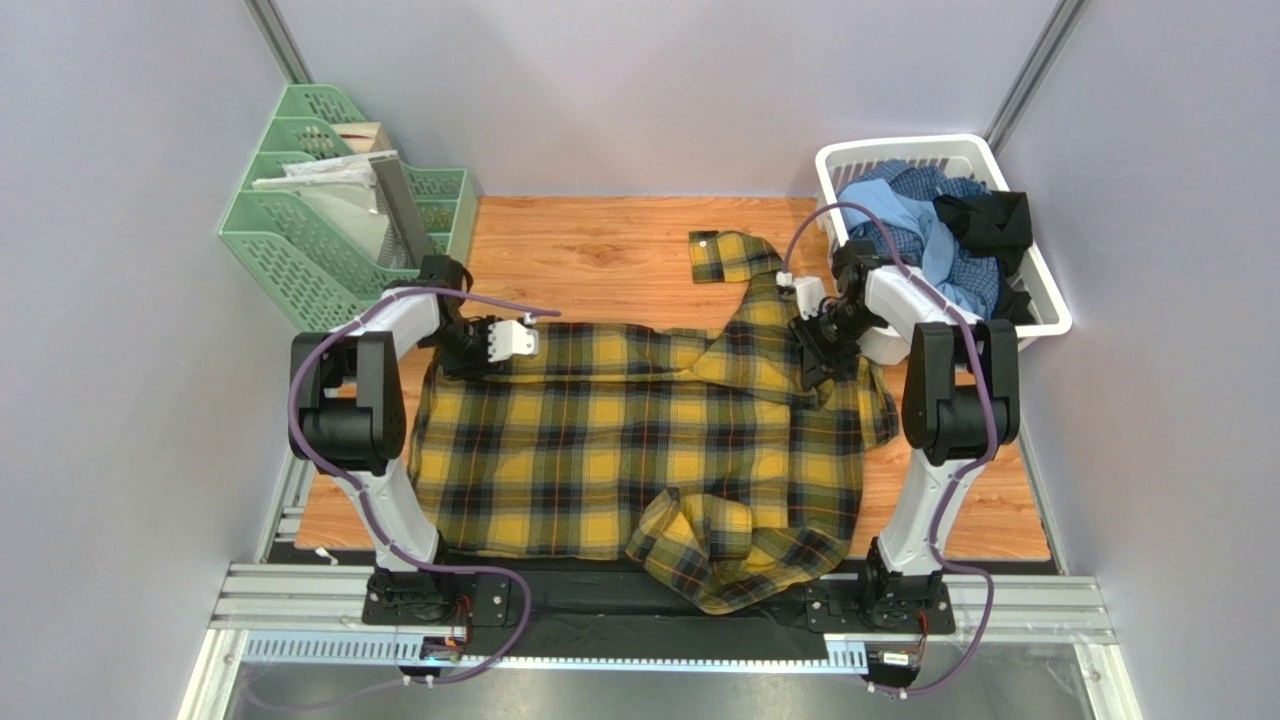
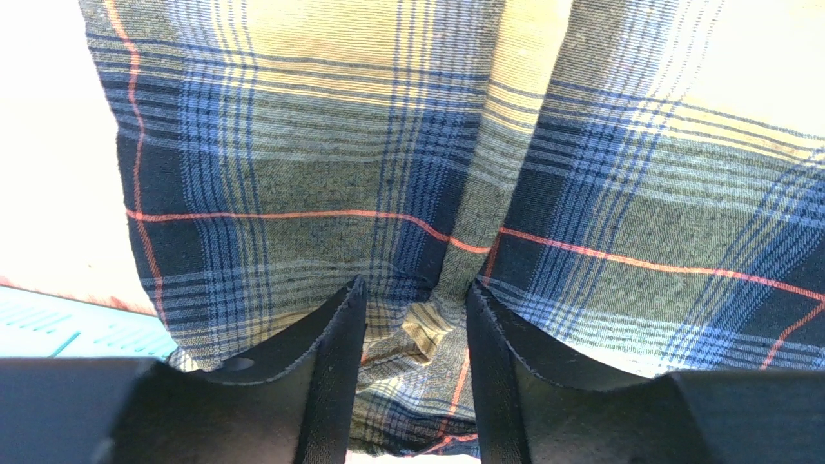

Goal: Fold and stack the long sleeve shirts
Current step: Fold the shirt

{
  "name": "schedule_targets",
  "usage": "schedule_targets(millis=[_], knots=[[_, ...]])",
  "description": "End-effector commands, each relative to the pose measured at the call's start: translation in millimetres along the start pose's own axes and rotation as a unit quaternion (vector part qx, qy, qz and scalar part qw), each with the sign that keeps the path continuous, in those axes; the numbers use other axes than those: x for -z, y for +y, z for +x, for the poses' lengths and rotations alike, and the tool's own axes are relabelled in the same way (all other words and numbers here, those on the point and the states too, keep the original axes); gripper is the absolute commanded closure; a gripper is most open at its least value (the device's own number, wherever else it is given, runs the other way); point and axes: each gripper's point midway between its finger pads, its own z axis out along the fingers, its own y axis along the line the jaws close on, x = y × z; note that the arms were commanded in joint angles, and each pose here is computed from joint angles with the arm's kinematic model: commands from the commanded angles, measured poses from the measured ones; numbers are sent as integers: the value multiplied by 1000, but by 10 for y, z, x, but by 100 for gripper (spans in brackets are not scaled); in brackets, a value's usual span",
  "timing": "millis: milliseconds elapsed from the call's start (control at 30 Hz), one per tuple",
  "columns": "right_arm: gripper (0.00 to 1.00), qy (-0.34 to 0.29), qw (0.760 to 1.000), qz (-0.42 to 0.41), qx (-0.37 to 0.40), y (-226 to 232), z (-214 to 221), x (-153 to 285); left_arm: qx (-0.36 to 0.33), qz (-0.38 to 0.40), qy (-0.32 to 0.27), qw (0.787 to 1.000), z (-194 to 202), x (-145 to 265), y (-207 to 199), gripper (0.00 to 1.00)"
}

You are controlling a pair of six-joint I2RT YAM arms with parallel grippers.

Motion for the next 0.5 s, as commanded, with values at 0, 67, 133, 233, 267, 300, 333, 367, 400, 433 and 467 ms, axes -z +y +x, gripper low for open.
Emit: schedule_targets(millis=[0, 67, 133, 233, 267, 300, 333, 367, 400, 433, 467], knots=[[87, -14, 1000, 0, -7, -22, -63, -8, -20, 12, -8, 1000, -21, 22, -52, 56], [98, -15, 1000, -1, -8, -17, -68, 0, -21, 10, -10, 1000, -37, 33, -37, 61], [100, -17, 1000, -1, -9, -12, -74, 9, -20, 7, -12, 1000, -58, 69, -14, 67], [100, -26, 1000, -3, -7, 22, -109, 64, -17, 0, -14, 1000, -79, 136, 22, 86], [100, -31, 999, -5, -7, 31, -129, 89, -17, -3, -14, 1000, -93, 157, 44, 92], [100, -32, 999, -6, -5, 53, -136, 126, -15, -3, -14, 1000, -98, 177, 41, 100], [100, -38, 999, -4, -4, 45, -171, 169, -15, -7, -15, 1000, -105, 210, 52, 100], [100, -41, 999, -5, -3, 59, -187, 193, -16, -10, -16, 1000, -124, 241, 69, 100], [100, -46, 999, -4, -2, 72, -202, 247, -14, -8, -17, 1000, -131, 260, 59, 100], [100, -51, 999, -3, -2, 72, -222, 283, -12, -9, -17, 1000, -135, 295, 57, 100], [100, -58, 998, -1, 0, 71, -249, 330, -13, -13, -18, 1000, -159, 341, 90, 100]])
